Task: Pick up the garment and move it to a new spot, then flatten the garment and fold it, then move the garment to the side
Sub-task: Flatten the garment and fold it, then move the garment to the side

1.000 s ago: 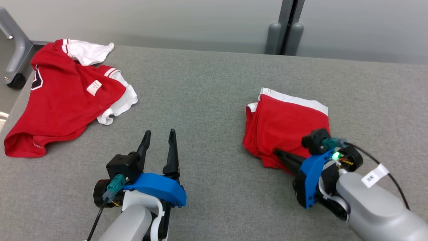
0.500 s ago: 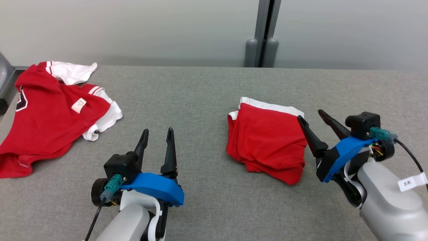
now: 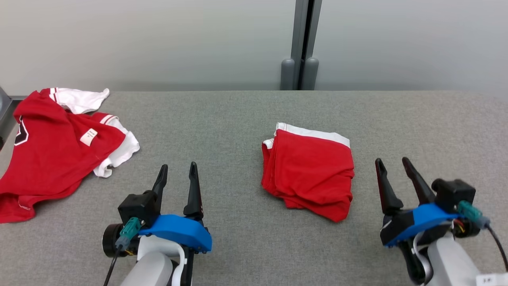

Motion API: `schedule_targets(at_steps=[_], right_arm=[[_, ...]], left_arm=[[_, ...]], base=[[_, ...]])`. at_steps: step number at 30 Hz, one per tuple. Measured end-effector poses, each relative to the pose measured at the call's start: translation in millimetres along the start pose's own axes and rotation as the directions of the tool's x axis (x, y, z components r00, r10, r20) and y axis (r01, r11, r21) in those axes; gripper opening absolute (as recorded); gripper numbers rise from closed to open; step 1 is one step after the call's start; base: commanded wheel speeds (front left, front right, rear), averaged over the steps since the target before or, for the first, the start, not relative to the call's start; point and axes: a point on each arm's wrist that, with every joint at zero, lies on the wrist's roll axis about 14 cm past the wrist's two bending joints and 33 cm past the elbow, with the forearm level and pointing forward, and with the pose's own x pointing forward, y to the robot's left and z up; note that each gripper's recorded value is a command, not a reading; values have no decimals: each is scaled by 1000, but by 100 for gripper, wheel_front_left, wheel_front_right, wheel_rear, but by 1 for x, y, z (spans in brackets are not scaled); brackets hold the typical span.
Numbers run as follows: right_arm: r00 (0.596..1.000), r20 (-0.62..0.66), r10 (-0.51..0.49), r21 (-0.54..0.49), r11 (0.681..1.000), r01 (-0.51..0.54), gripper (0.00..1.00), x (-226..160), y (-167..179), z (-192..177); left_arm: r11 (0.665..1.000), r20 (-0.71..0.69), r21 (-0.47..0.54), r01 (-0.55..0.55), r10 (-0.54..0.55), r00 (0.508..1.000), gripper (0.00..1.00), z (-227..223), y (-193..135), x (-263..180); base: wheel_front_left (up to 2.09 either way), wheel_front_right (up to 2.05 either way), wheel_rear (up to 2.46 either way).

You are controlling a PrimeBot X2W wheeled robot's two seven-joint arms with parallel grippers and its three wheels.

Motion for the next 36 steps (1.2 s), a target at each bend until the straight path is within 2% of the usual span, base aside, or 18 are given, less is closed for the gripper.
schedule_targets(at_steps=[10, 36], right_arm=[[997, 40, -62, 2, 998, 62, 100, -27, -3, 9], [999, -2, -37, 20, 999, 37, 100, -34, 7, 3]], left_arm=[[1000, -21, 20, -20, 21, 1000, 100, -11, 8, -13], [999, -23, 25, -28, 28, 999, 100, -15, 10, -13]], base=[[0, 0, 0], [0, 0, 0]])
